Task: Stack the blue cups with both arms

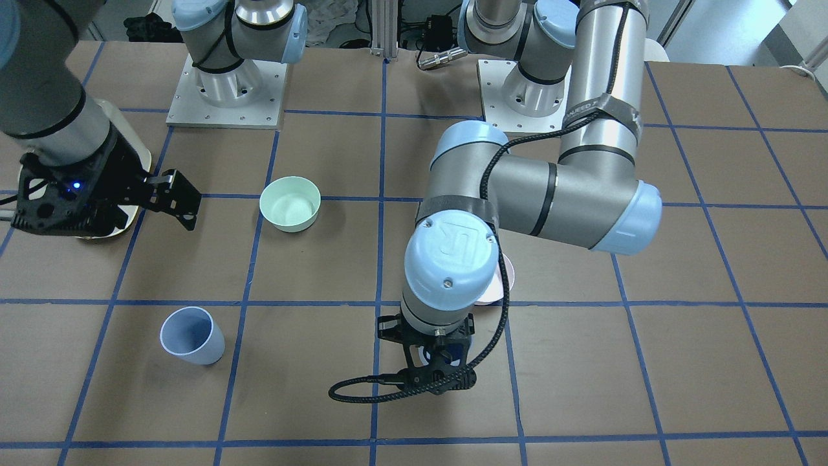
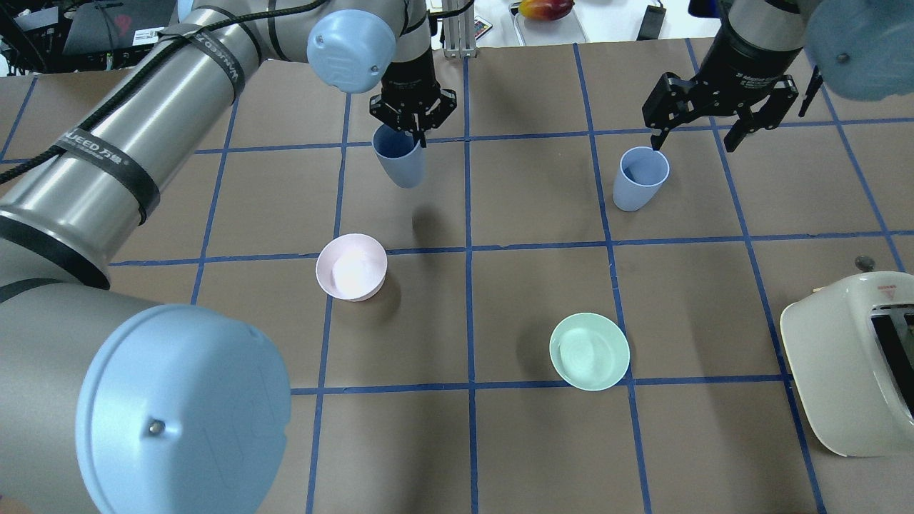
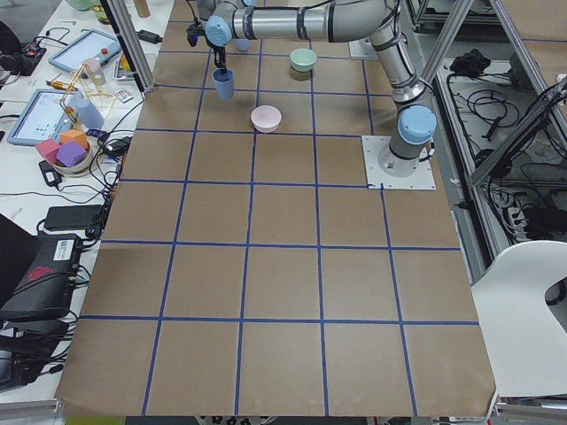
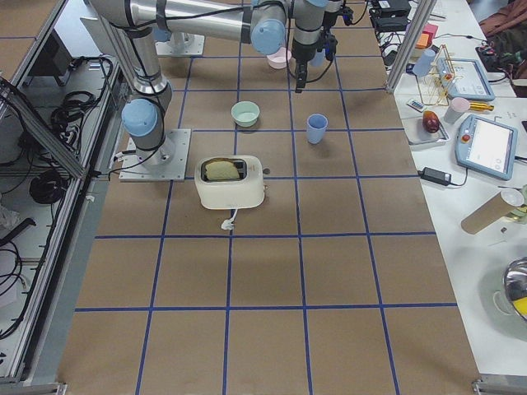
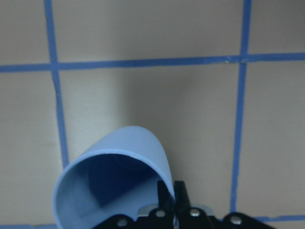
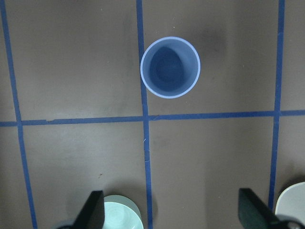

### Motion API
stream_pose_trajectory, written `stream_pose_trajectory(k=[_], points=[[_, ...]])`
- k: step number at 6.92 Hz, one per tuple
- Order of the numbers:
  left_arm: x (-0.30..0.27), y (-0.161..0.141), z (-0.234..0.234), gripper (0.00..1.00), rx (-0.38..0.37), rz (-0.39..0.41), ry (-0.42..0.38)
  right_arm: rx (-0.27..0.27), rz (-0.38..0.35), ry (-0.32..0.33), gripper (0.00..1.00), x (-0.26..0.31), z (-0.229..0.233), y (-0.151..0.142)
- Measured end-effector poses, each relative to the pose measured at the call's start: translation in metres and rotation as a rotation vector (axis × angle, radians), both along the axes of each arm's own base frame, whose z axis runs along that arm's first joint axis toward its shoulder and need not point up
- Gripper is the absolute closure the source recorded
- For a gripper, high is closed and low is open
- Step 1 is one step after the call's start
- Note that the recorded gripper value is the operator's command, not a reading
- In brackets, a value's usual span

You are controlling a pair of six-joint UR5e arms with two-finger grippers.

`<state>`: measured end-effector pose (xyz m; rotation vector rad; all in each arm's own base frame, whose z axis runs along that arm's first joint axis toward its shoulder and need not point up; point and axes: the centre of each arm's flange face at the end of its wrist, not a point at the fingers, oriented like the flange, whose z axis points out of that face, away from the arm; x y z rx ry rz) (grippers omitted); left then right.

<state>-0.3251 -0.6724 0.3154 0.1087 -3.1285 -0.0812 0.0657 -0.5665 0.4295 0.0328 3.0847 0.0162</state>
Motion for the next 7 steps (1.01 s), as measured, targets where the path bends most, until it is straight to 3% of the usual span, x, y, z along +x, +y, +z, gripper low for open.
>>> stream_pose_trajectory(k=[2,4,5,7], points=[[-0.063,0.046,-0.026,1.00,-0.008,0.044,-0.002,-0.044,0.043,-0.002,0.00,-0.020,-0.049,-0.044],[-0.084,0.116,-0.047,1.00,0.077,0.040,-0.013,-0.096,0.086,0.004,0.00,-0.026,-0.088,-0.075],[-0.078,0.145,-0.048,1.00,0.109,0.047,-0.013,-0.106,0.122,0.007,0.00,-0.029,-0.107,-0.085],[-0.078,0.183,-0.039,1.00,0.133,0.068,0.000,-0.073,0.156,0.000,0.00,-0.031,-0.143,-0.094]])
